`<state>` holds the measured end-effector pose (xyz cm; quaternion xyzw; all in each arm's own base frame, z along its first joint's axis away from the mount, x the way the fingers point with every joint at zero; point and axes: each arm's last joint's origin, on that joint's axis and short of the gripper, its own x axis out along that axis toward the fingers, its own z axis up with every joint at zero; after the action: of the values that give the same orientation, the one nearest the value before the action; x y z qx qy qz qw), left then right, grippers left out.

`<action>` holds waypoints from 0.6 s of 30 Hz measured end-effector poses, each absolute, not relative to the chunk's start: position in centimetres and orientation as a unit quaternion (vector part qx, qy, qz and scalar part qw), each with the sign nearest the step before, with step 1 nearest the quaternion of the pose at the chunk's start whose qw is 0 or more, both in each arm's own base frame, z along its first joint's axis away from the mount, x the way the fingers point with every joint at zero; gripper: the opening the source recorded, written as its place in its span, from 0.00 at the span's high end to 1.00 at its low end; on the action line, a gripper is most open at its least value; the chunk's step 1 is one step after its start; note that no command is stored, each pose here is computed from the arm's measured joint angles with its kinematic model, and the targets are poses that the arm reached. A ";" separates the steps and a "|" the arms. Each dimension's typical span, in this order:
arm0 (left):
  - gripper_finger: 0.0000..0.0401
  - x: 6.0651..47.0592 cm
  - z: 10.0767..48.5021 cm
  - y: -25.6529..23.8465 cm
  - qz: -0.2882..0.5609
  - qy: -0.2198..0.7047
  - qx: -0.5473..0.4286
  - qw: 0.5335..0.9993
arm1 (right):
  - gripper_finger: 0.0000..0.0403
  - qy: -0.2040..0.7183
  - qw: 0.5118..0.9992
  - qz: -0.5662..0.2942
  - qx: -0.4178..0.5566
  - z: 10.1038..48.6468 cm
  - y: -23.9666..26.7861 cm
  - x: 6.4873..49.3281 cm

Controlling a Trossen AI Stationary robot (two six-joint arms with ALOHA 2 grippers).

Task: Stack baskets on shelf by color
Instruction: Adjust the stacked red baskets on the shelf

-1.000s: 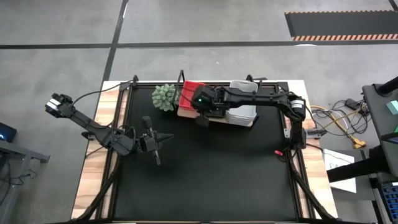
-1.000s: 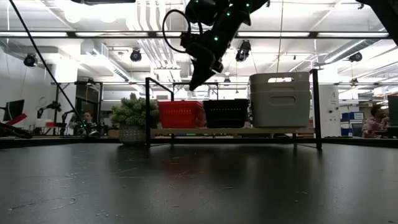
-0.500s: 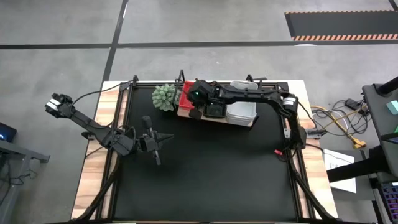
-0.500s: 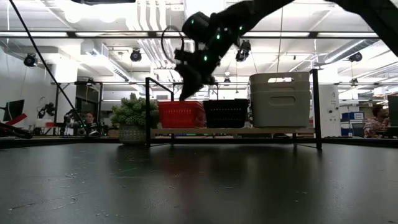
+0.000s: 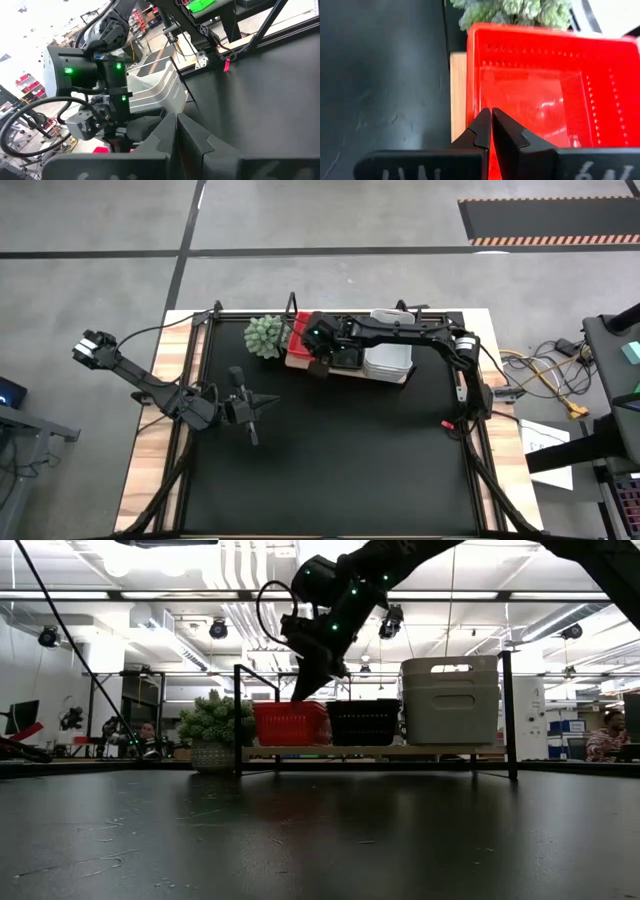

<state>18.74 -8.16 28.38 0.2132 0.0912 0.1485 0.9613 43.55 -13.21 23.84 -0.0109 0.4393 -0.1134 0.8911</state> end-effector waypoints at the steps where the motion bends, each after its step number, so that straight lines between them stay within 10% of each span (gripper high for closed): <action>1: 1.00 18.7 28.4 -8.2 0.149 0.091 0.213 0.961 | 0.98 0.445 0.888 -0.112 -0.010 23.9 -13.2 43.5; 18: 1.00 18.7 28.4 -8.2 0.148 0.091 0.213 0.961 | 0.98 0.508 0.855 -0.104 -0.014 23.6 -12.7 42.5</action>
<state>18.74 -8.16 28.38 0.2133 0.0912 0.1485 0.9613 42.45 -12.74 23.57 -0.0136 0.5082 -0.1036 0.8548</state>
